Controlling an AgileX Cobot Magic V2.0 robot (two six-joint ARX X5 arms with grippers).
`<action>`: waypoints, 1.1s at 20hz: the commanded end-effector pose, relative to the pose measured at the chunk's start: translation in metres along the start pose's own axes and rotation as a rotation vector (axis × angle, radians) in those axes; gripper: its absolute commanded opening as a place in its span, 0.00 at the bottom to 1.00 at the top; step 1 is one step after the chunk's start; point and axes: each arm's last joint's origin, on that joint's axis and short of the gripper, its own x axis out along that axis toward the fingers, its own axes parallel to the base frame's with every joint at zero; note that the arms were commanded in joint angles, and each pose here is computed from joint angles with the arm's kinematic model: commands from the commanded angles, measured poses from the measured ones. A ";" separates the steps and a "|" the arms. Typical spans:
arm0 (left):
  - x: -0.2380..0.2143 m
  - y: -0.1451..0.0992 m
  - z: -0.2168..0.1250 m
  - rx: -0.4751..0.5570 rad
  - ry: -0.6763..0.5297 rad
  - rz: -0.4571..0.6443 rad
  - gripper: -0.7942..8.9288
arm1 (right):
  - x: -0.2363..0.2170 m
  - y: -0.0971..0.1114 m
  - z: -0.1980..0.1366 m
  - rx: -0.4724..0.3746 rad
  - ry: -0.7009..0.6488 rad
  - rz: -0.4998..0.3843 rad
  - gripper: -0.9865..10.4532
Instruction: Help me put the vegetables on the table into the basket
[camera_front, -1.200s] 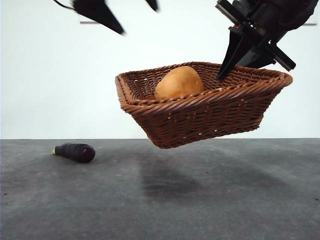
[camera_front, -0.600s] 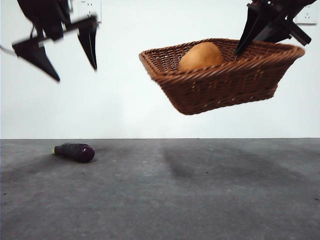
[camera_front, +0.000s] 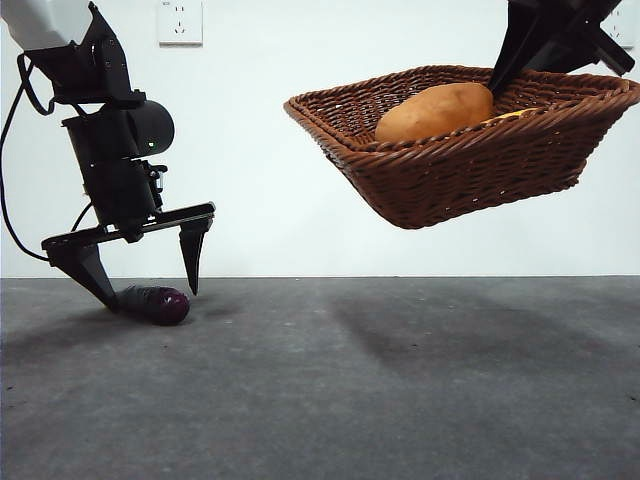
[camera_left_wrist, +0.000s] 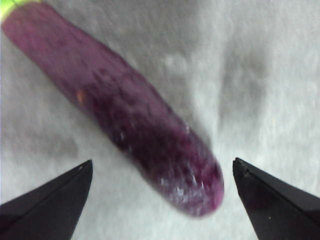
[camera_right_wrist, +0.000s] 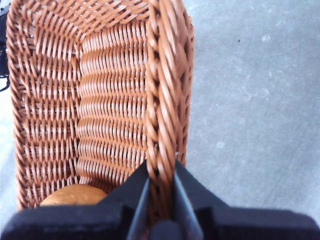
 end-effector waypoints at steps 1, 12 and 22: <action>0.008 0.001 0.002 -0.037 -0.012 0.005 0.57 | -0.003 0.002 0.003 -0.024 -0.019 0.018 0.08; 0.023 0.004 -0.001 -0.073 0.027 0.013 0.23 | -0.003 0.002 0.001 -0.039 -0.008 0.018 0.08; -0.067 -0.001 0.001 0.265 -0.131 -0.062 0.07 | 0.011 -0.006 -0.011 0.034 0.027 0.001 0.08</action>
